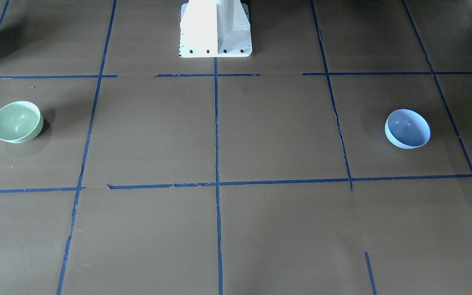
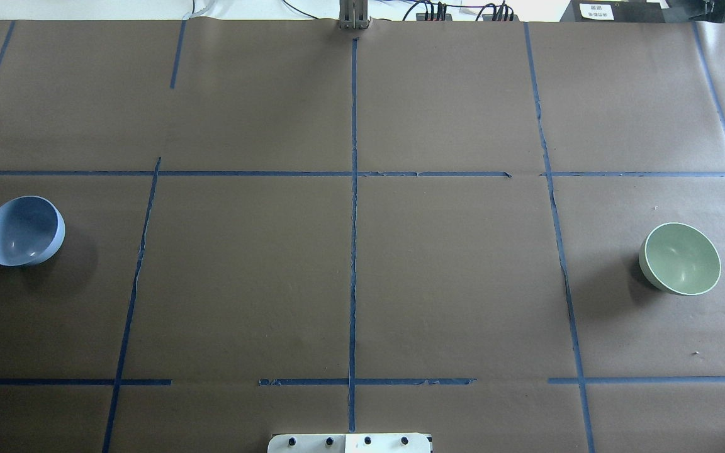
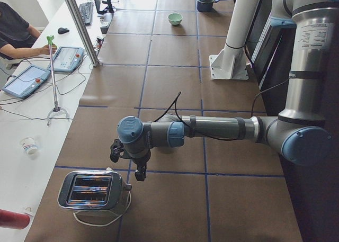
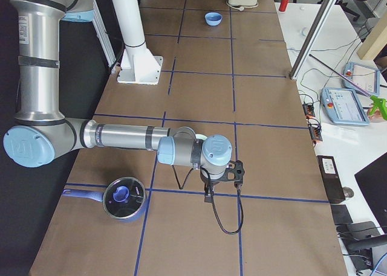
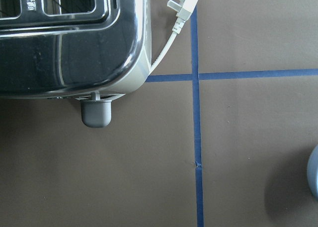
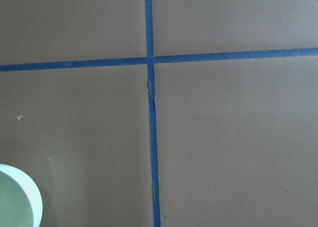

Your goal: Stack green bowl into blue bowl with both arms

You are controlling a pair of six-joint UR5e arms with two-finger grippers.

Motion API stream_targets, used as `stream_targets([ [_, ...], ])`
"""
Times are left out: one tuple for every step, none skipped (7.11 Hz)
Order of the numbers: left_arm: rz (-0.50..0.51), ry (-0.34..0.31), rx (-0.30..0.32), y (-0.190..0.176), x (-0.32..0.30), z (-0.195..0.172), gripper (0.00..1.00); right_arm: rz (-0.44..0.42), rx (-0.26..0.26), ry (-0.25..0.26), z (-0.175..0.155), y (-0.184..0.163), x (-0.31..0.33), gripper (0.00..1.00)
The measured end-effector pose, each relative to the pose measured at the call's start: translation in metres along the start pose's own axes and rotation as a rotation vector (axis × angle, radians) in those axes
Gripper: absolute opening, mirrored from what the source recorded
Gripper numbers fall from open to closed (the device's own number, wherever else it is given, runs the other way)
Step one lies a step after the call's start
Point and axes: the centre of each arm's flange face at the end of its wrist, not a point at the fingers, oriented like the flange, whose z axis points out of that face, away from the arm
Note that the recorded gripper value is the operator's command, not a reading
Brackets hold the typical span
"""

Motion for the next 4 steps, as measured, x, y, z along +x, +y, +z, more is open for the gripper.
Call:
stream_targets([
  [0.0,0.001,0.0,0.0,0.0,-0.0001,1.0,-0.005,0.01,0.0,-0.0016,-0.0008,0.0,1.0],
  [0.0,0.002,0.0,0.0,0.0001,0.0001,1.0,-0.013,0.023,0.0,-0.0025,-0.0011,-0.0001,1.0],
  [0.0,0.003,0.0,0.0,0.0002,0.0001,1.0,-0.016,0.028,0.0,-0.0023,-0.0005,0.0004,1.0],
  [0.0,0.003,0.001,-0.0001,0.0002,0.0001,1.0,-0.017,0.031,-0.001,-0.0022,-0.0001,0.0006,1.0],
])
